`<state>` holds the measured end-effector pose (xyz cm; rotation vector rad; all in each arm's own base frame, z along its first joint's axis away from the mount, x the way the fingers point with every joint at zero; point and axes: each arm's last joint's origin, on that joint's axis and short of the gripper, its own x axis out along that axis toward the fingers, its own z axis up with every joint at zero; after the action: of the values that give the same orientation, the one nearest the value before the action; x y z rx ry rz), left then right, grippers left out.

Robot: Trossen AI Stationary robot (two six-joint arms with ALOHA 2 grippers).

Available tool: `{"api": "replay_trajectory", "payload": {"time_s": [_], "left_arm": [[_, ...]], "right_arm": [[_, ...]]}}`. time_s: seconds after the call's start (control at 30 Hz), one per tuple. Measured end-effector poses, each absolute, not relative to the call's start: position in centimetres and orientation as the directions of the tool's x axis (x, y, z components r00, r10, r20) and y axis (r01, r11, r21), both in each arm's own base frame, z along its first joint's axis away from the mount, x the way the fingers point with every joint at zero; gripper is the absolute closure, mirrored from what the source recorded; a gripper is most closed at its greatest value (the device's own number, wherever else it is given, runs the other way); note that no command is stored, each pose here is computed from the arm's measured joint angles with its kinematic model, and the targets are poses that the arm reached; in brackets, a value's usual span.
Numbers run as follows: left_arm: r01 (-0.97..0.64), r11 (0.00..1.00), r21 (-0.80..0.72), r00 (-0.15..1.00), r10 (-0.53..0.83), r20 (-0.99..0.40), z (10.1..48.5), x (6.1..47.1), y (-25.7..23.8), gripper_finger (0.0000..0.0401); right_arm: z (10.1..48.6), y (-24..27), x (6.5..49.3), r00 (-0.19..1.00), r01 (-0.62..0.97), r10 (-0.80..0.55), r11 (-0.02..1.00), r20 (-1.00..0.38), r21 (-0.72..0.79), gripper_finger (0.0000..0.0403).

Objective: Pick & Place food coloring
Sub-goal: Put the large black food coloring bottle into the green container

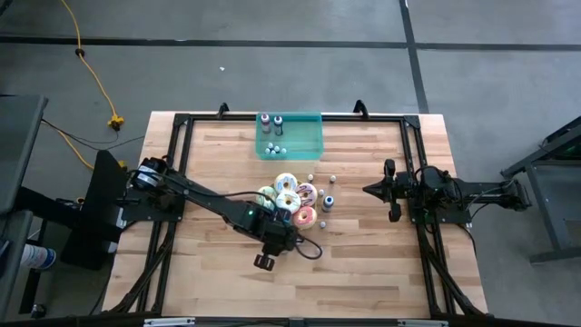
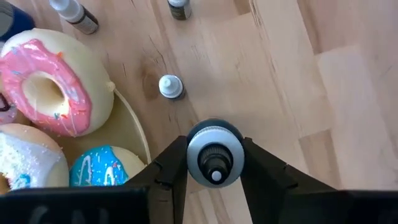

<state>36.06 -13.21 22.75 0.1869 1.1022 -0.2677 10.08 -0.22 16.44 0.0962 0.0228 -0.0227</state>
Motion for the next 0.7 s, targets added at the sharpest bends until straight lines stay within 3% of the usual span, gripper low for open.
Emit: {"api": "replay_trajectory", "payload": {"time_s": [0.13,0.43,0.7], "left_arm": [[0.24,0.971,-0.006,0.437,-0.113,-0.892,24.6,36.4,-13.3,0.0294],[-0.072,0.994,-0.079,0.411,-0.042,-0.911,29.9,36.0,-12.9,0.0294],[-0.437,0.89,-0.131,0.392,0.057,-0.918,33.6,35.8,-9.8,0.0294]], "right_arm": [[16.4,-0.2,10.1,0.999,0.024,-0.021,0.995,-0.024,0.096,0.0402],[16.4,-0.2,10.1,0.999,0.024,-0.022,0.995,-0.024,0.096,0.0402],[16.4,-0.2,10.1,0.999,0.024,-0.022,0.995,-0.024,0.096,0.0402]]}}
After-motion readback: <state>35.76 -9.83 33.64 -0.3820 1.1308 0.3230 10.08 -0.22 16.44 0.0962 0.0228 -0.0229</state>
